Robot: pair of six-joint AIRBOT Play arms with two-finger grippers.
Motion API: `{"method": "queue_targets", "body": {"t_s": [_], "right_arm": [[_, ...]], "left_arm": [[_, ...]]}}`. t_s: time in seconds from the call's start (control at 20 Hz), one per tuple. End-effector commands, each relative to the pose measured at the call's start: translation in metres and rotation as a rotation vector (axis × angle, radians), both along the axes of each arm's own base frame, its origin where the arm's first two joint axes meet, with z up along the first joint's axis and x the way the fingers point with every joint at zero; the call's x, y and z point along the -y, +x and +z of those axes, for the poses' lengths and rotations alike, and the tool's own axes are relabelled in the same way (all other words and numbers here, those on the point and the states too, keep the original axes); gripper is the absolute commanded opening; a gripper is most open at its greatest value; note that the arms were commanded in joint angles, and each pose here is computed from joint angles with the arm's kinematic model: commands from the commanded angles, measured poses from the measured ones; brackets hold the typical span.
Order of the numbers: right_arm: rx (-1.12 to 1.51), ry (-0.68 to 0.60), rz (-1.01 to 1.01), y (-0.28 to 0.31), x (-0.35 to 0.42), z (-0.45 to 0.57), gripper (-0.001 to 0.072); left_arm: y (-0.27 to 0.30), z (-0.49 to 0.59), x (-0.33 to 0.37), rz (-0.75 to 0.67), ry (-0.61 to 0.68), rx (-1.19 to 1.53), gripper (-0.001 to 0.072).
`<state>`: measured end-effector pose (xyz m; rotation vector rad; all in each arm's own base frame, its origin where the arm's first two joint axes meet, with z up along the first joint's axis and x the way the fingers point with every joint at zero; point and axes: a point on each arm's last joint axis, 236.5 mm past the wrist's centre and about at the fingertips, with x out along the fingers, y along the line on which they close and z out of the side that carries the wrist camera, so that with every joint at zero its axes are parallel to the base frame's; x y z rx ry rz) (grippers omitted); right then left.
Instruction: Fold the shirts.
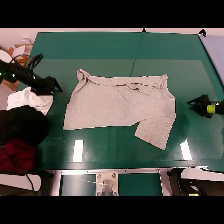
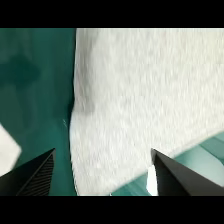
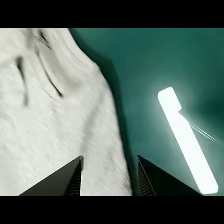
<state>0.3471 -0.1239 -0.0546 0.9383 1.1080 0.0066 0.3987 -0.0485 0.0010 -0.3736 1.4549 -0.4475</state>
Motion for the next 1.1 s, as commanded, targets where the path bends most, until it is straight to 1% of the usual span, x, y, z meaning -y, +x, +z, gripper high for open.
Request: {"method": "queue_targets", "body": {"t_s": [0.0, 0.15, 0.3, 0.35, 0.4, 0.55, 0.65, 0.7, 0.75, 0.85, 1.05], "right_arm": [[-0.118, 0.105, 0.034, -0.030, -0.027, -0.043, 0.0403], [-0.172, 0.153, 0.098, -0.031, -0.052, -0.064, 0.0403], [-0.185, 0.157, 0.163, -0.028, -0.072, -0.069, 0.0396], [-0.184, 0.155, 0.178, -0.026, -0.076, -0.068, 0.0380], [-0.183, 0.161, 0.195, -0.026, -0.079, -0.065, 0.0343], [-0.198, 0.164, 0.235, -0.033, -0.073, -0.057, 0.0333], [-0.191, 0.167, 0.215, -0.032, -0.063, -0.052, 0.0205], [-0.190, 0.168, 0.210, -0.032, -0.062, -0.052, 0.0121], [-0.190, 0.169, 0.209, -0.032, -0.061, -0.053, 0.0014], [-0.188, 0.164, 0.205, -0.031, -0.061, -0.053, 0.0013], [-0.185, 0.157, 0.199, -0.030, -0.059, -0.054, 0.0013]], "left_arm": [[-0.049, -0.024, 0.001, 0.020, -0.033, -0.113, 0.0677], [-0.070, -0.039, 0.001, 0.038, -0.012, -0.137, 0.0677], [-0.087, -0.050, -0.005, 0.038, 0.027, -0.162, 0.0676], [-0.091, -0.052, -0.010, 0.051, 0.039, -0.165, 0.0656], [-0.093, -0.052, -0.014, 0.071, 0.038, -0.166, 0.0608], [-0.093, -0.047, -0.035, 0.140, 0.033, -0.157, 0.0606], [-0.093, -0.044, -0.048, 0.183, 0.031, -0.151, 0.0606], [-0.094, -0.044, -0.050, 0.197, 0.022, -0.154, 0.0606], [-0.097, -0.048, -0.048, 0.204, 0.013, -0.163, 0.0607], [-0.100, -0.060, -0.036, 0.241, -0.034, -0.176, 0.0607], [-0.101, -0.085, -0.002, 0.371, -0.191, -0.169, 0.0607]]}}
